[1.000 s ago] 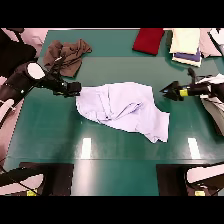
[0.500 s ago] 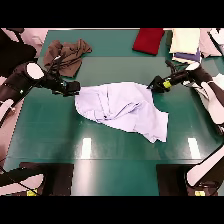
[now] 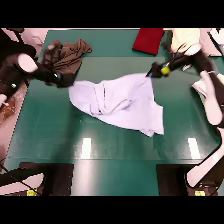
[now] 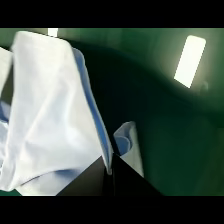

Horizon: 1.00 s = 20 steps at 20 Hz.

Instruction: Fold the shirts.

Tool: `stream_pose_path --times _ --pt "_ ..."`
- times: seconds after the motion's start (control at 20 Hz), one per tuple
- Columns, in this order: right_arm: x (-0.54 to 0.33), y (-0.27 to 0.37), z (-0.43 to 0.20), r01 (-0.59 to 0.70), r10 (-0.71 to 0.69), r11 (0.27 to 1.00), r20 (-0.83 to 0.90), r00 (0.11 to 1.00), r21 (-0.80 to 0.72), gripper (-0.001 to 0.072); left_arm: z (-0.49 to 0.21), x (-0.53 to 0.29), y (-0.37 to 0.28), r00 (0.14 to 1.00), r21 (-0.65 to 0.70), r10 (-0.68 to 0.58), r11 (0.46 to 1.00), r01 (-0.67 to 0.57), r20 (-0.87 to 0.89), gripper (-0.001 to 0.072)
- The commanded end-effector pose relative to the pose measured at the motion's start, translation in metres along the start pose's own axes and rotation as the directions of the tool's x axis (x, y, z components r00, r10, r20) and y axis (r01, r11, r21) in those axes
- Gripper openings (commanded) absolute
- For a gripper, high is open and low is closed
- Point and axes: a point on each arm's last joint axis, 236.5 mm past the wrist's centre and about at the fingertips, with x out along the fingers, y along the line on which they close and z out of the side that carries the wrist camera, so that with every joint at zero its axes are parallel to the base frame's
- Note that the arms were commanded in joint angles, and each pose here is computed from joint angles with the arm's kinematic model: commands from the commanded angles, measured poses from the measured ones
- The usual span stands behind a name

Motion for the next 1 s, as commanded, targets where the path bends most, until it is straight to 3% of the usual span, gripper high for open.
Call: stream_pose_path --times 0.0,0.3,0.55,0.95 --pt "-0.120 0.059 0.047 0.062 -0.021 0.988 0.273 0.962 -0.141 0.0024 0.074 -0.074 0.013 0.978 0.002 0.053 0.999 -0.054 0.201 0.0023" --pt "-0.331 0.153 0.044 0.267 -0.026 0.942 0.749 0.662 -0.203 0.0024 0.167 -0.246 -0.031 0.794 0.094 0.015 0.992 -0.090 0.607 0.0023" --pt "-0.419 0.188 0.002 0.394 -0.056 0.903 0.863 0.502 -0.171 0.0024 0.167 -0.304 -0.044 0.708 0.105 -0.004 0.990 -0.099 0.707 0.0024" --pt "-0.474 0.210 -0.042 0.468 -0.108 0.880 0.926 0.361 -0.080 0.0024 0.174 -0.348 -0.053 0.599 0.113 -0.026 0.988 -0.108 0.800 0.0024"
